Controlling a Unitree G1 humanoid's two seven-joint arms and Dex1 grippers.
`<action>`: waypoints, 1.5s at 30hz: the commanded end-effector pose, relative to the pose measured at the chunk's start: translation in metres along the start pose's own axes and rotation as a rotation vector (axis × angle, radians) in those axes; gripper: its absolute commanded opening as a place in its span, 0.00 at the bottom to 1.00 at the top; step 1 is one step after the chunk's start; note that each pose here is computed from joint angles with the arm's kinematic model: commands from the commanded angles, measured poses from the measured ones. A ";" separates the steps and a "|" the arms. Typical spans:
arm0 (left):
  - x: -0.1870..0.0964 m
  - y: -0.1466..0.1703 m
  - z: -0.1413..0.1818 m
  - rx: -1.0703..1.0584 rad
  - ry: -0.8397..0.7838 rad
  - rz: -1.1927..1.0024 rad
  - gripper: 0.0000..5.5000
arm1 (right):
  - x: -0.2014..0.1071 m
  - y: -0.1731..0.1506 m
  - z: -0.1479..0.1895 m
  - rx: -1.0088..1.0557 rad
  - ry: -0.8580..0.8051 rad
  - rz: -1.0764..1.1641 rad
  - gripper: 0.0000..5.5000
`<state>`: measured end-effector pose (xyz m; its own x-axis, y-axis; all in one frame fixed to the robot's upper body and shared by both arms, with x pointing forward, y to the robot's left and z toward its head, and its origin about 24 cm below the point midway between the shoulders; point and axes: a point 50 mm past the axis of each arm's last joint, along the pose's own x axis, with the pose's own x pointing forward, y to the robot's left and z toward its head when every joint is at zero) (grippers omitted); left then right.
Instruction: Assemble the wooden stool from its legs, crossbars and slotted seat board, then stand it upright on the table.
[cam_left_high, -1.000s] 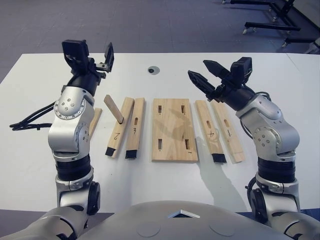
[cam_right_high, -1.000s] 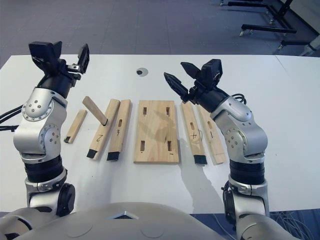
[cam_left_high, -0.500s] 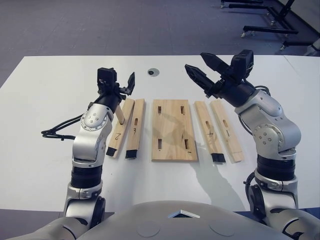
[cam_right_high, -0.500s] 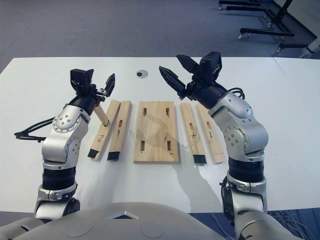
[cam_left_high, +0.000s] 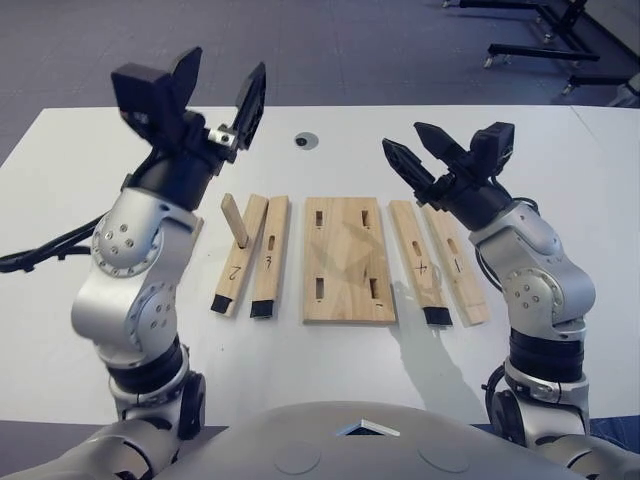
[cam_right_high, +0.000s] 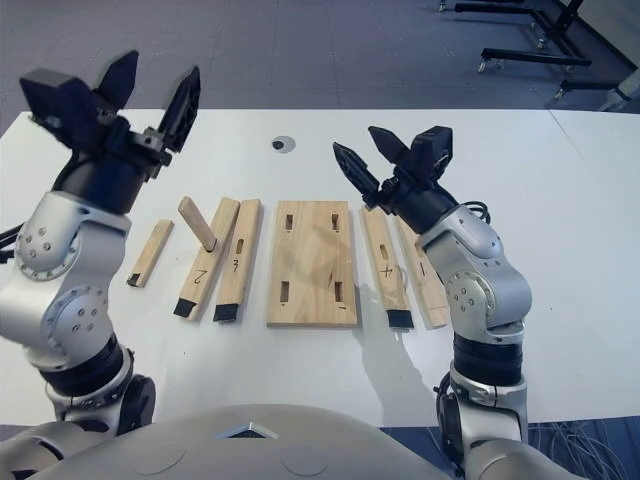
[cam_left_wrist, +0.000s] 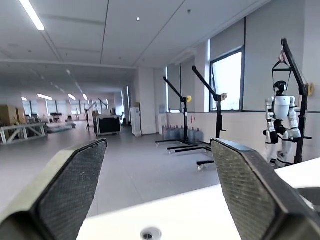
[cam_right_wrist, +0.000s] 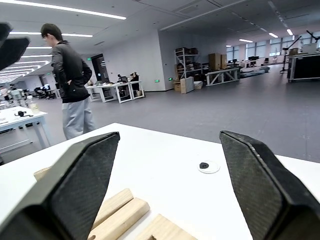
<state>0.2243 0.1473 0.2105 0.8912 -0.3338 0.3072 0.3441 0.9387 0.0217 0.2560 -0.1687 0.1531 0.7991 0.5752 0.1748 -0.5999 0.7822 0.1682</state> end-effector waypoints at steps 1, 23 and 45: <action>-0.049 -0.001 -0.038 -0.083 0.231 -0.131 0.69 | -0.016 0.001 -0.014 0.058 -0.010 -0.103 0.67; -0.119 0.027 -0.100 -0.045 0.743 0.138 0.69 | -0.018 0.035 -0.042 0.144 0.014 -0.119 0.67; -0.153 0.012 -0.133 -0.137 1.044 0.171 0.69 | -0.019 0.033 -0.031 0.103 0.056 -0.071 0.67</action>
<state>0.1329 0.1949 0.0464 0.7491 -0.1801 -0.6375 0.1777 0.9817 -0.0684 0.2205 -0.1461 0.1197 0.8462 0.5248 0.0927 -0.5272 0.7988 0.2897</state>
